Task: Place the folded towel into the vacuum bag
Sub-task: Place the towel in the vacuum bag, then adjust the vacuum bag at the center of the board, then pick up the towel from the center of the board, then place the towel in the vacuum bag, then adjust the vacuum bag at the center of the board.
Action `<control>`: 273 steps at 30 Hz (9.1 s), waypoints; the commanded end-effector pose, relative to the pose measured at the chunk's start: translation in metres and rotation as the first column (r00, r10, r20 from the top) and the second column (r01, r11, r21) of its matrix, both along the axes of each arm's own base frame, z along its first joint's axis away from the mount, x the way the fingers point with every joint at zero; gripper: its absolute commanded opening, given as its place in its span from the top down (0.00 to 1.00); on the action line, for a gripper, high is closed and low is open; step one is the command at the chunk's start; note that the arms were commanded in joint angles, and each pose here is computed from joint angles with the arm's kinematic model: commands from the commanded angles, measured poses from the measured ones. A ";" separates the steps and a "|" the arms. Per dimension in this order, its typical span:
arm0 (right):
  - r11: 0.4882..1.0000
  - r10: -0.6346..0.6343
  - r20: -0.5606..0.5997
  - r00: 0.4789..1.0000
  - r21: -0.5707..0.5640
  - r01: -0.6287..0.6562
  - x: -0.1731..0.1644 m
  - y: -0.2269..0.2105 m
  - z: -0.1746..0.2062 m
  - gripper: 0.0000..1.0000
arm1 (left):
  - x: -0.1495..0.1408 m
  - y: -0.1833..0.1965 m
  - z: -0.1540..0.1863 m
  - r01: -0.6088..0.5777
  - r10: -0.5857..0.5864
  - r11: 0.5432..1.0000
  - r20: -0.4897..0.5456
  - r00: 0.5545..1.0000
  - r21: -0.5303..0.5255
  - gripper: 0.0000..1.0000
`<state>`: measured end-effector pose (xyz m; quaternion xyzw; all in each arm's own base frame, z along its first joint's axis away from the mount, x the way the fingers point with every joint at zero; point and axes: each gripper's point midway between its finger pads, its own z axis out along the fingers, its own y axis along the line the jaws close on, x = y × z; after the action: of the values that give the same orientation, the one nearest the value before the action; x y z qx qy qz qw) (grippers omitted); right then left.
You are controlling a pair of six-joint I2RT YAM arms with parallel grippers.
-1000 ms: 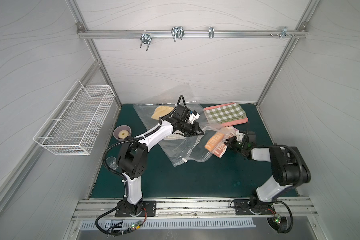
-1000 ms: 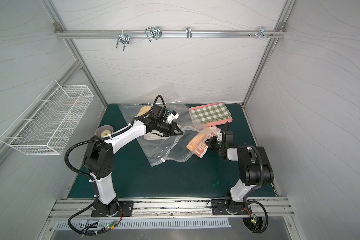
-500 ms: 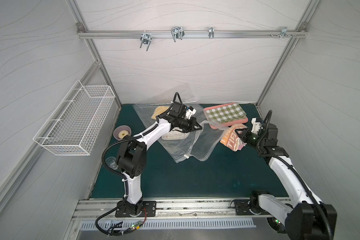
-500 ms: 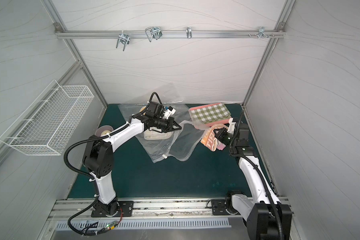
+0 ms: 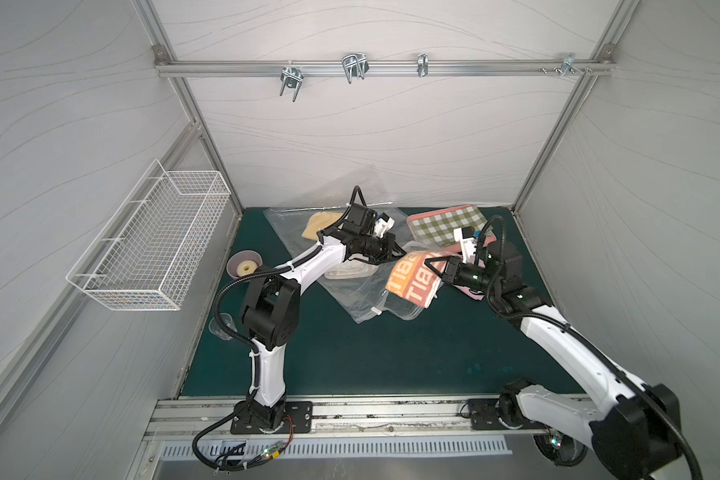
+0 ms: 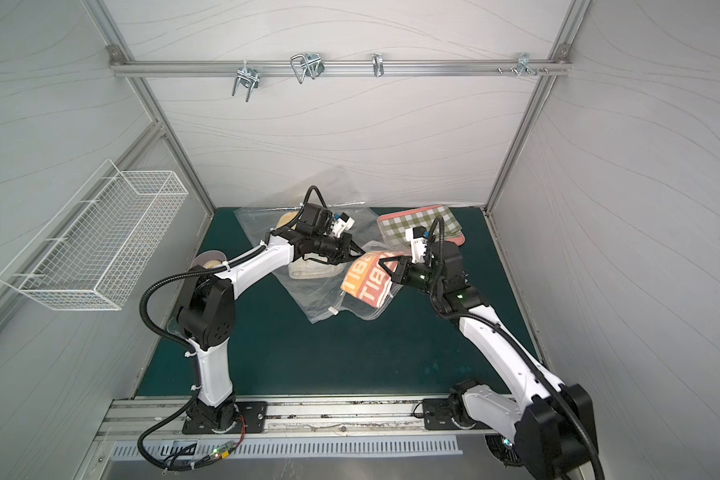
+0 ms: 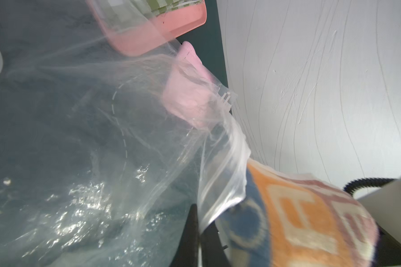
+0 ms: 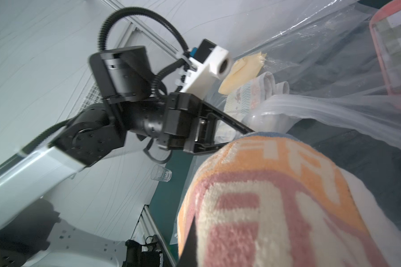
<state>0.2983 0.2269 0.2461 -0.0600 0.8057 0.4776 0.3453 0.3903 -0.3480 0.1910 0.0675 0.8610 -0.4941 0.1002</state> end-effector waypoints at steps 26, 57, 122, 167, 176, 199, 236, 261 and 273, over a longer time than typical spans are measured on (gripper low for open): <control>0.996 -0.018 -0.321 0.947 0.081 0.046 0.086 0.042 -0.142 0.96 | -0.052 -0.042 0.026 0.207 -0.207 0.978 0.045 0.977 -0.008 1.00; 0.822 -0.520 -0.311 0.796 -0.436 0.367 0.034 -0.103 -0.180 0.42 | -0.015 -0.015 -0.002 -0.008 -0.006 0.989 0.088 0.996 0.150 1.00; 0.626 -0.780 -0.450 0.435 -0.541 0.562 0.023 -0.224 -0.179 0.28 | 0.007 0.034 0.048 -0.115 0.092 0.991 0.262 0.961 0.074 1.00; 0.881 -0.437 -0.204 0.876 0.095 0.462 0.079 -0.114 -0.022 1.00 | 0.010 0.035 0.029 -0.134 0.111 0.986 0.198 0.974 0.104 1.00; 0.983 -0.099 0.199 0.975 0.173 0.064 0.021 -0.013 0.106 1.00 | 0.010 0.031 0.022 -0.138 0.124 0.987 0.158 0.980 0.082 1.00; 0.997 -0.051 -0.324 0.945 -0.070 0.030 0.037 0.026 -0.157 0.99 | 0.002 0.028 0.086 -0.067 0.058 0.998 0.295 0.954 0.021 1.00; 0.896 -0.377 -0.314 0.871 -0.363 0.257 0.020 -0.083 -0.130 0.44 | -0.020 -0.007 0.042 0.010 -0.021 0.998 0.185 0.982 0.064 1.00; 0.988 0.008 -0.153 0.988 0.155 0.016 0.072 0.004 0.000 1.00 | 0.027 0.038 0.096 -0.109 0.110 0.994 0.282 0.953 -0.021 1.00; 0.988 0.005 0.010 1.000 0.153 -0.007 0.119 0.015 0.083 1.00 | 0.045 0.115 0.324 0.001 0.236 0.939 0.650 0.722 -0.343 1.00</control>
<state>0.4060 0.2433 0.3475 -0.0498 0.7479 0.5503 0.3680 0.4745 -0.2153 0.4550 0.0781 0.7404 -0.5210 0.4174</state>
